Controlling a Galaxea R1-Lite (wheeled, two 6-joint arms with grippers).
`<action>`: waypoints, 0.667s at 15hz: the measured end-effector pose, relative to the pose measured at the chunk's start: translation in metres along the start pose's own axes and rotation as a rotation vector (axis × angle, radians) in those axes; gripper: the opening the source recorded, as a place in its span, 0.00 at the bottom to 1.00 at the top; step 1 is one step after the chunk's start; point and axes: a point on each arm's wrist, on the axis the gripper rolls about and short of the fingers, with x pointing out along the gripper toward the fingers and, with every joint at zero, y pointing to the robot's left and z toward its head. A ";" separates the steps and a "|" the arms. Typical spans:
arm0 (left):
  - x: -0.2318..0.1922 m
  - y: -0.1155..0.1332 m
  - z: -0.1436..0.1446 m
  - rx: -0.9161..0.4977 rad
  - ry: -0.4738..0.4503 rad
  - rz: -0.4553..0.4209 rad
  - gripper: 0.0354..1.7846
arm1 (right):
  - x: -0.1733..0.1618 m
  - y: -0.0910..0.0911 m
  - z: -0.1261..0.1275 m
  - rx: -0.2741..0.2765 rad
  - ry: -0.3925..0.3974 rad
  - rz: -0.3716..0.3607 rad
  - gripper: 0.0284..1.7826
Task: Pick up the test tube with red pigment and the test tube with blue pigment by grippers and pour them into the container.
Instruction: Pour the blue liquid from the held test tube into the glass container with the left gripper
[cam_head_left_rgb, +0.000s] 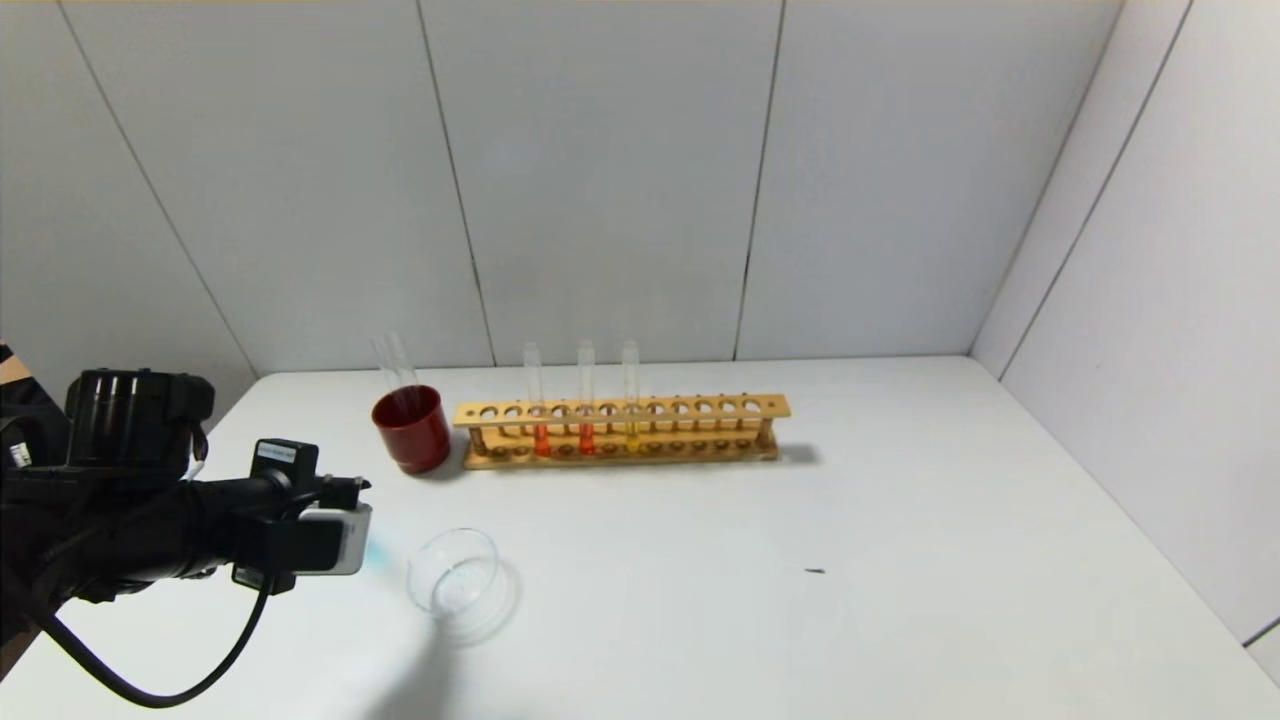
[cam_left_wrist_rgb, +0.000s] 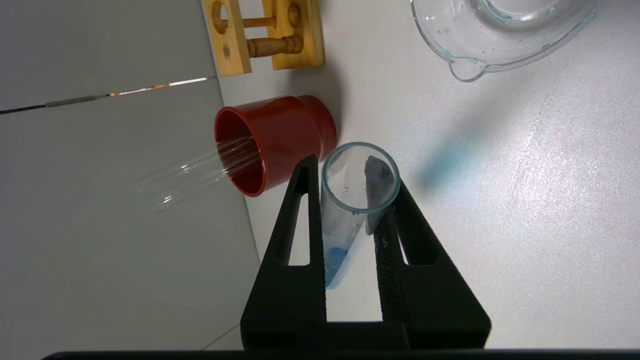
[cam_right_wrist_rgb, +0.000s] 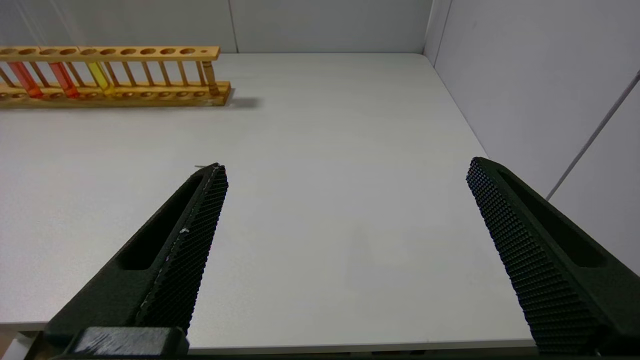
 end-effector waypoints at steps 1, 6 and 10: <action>0.002 -0.001 0.002 0.020 0.009 -0.008 0.17 | 0.000 0.000 0.000 0.000 0.000 0.000 0.98; 0.012 0.000 0.011 0.114 0.062 -0.036 0.17 | 0.000 0.000 0.000 0.000 0.000 0.000 0.98; 0.020 0.006 0.023 0.193 0.110 -0.057 0.17 | 0.000 0.000 0.000 0.000 0.000 0.000 0.98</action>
